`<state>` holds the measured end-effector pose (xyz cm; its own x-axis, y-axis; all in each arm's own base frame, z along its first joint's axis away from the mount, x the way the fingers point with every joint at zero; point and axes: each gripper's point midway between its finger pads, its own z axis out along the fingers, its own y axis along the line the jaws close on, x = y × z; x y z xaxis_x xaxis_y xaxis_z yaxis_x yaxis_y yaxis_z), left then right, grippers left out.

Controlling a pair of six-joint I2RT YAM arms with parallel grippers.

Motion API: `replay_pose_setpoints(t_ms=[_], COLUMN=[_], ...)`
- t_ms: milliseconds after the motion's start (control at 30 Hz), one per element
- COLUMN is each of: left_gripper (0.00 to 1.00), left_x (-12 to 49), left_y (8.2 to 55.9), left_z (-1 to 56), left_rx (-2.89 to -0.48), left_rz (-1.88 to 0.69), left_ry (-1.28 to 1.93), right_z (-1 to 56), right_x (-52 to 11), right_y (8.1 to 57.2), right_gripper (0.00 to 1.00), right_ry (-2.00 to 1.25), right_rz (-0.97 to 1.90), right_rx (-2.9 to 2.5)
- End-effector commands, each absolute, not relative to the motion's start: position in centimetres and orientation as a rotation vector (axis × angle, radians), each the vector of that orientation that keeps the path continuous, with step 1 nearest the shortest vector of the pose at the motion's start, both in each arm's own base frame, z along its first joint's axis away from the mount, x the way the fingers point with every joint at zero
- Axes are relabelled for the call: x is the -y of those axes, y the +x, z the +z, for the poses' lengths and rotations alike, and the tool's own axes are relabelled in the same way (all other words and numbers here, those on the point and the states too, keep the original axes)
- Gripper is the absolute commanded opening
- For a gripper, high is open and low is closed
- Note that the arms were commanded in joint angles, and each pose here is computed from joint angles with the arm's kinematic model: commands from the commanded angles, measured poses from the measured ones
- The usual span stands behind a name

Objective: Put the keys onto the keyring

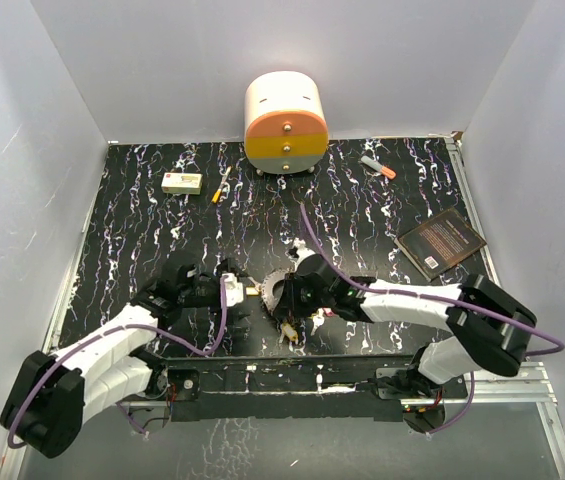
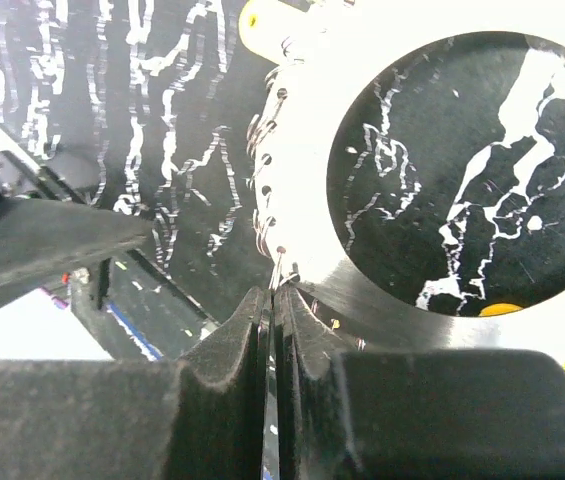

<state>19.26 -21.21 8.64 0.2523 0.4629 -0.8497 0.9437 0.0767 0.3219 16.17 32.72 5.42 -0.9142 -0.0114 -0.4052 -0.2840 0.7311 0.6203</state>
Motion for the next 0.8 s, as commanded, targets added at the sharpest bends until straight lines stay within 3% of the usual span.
replay_pose_setpoints(t_ms=[0,433,767], left_gripper=[0.97,0.97,0.97], left_x=[22.7,25.8,28.6], left_y=[18.3,17.8,13.1], left_z=[9.5,10.2,11.8], left_rx=[-1.187,-0.958,-0.791], left_rz=[-0.698,-0.681,-0.785], left_ry=[1.620,1.715,1.787], right_z=[9.7,12.1,14.0], right_x=[-33.7,-33.7,-33.9], right_y=[16.7,15.0,14.9], right_gripper=[0.08,0.08,0.08], right_ry=[-0.325,-0.439,-0.455], right_rz=[1.105,1.201,1.227], right_rx=[-2.391,-2.360,-2.329])
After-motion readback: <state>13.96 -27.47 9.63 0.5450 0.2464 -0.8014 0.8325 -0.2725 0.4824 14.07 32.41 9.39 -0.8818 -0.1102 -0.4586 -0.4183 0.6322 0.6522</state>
